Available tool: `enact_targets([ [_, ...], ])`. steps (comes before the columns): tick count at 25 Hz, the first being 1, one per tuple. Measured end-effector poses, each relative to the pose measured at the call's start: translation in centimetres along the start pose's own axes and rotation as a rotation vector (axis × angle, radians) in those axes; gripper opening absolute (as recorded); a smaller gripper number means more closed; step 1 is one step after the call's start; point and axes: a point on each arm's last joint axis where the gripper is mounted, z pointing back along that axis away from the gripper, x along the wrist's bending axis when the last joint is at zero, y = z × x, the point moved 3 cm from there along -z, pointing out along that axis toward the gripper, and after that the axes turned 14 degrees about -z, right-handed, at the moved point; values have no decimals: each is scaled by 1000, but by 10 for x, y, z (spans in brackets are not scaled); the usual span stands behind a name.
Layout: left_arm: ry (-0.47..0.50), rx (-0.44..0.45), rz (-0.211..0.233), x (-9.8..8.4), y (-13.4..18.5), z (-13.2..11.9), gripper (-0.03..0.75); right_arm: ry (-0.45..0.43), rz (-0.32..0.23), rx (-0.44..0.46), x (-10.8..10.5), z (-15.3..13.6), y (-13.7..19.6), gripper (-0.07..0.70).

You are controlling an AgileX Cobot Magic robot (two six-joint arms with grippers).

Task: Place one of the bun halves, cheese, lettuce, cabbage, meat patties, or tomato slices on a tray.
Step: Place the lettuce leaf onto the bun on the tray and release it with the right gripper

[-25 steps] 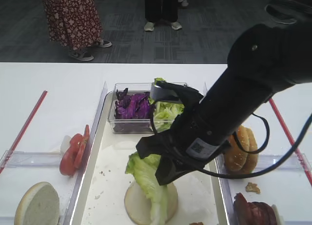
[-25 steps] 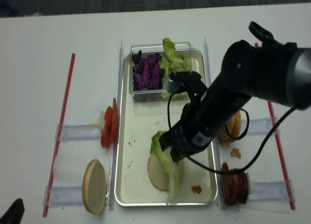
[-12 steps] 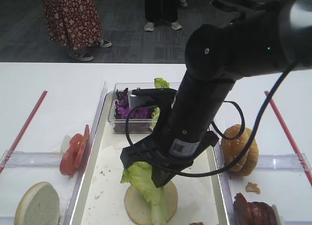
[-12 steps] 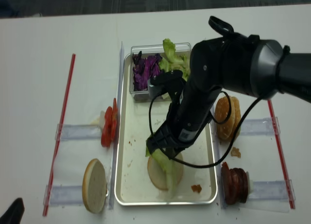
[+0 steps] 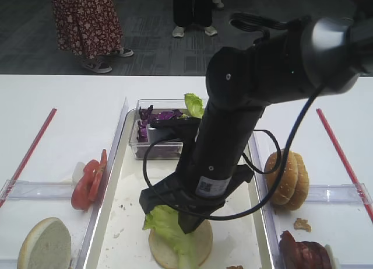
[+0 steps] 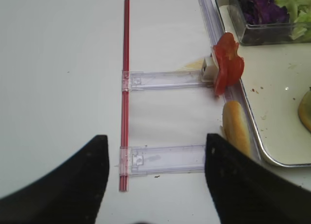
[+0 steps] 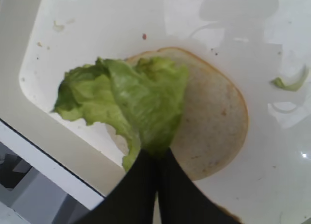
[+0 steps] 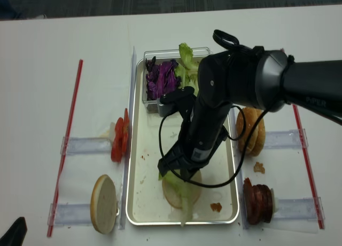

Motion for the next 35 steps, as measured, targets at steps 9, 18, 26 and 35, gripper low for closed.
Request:
enact_targets([
  [9,0,0,0,0,0,0,412,30,22,-8,-4,-2,-2,34],
  [18,0,0,0,0,0,0,412,38,31,-21,-5,-2,-3,34],
  [26,0,0,0,0,0,0,412,22,29,-29,-3,-2,-4,34],
  [35,0,0,2,0,0,0,412,10,36,-37,-2,-2,-5,34],
])
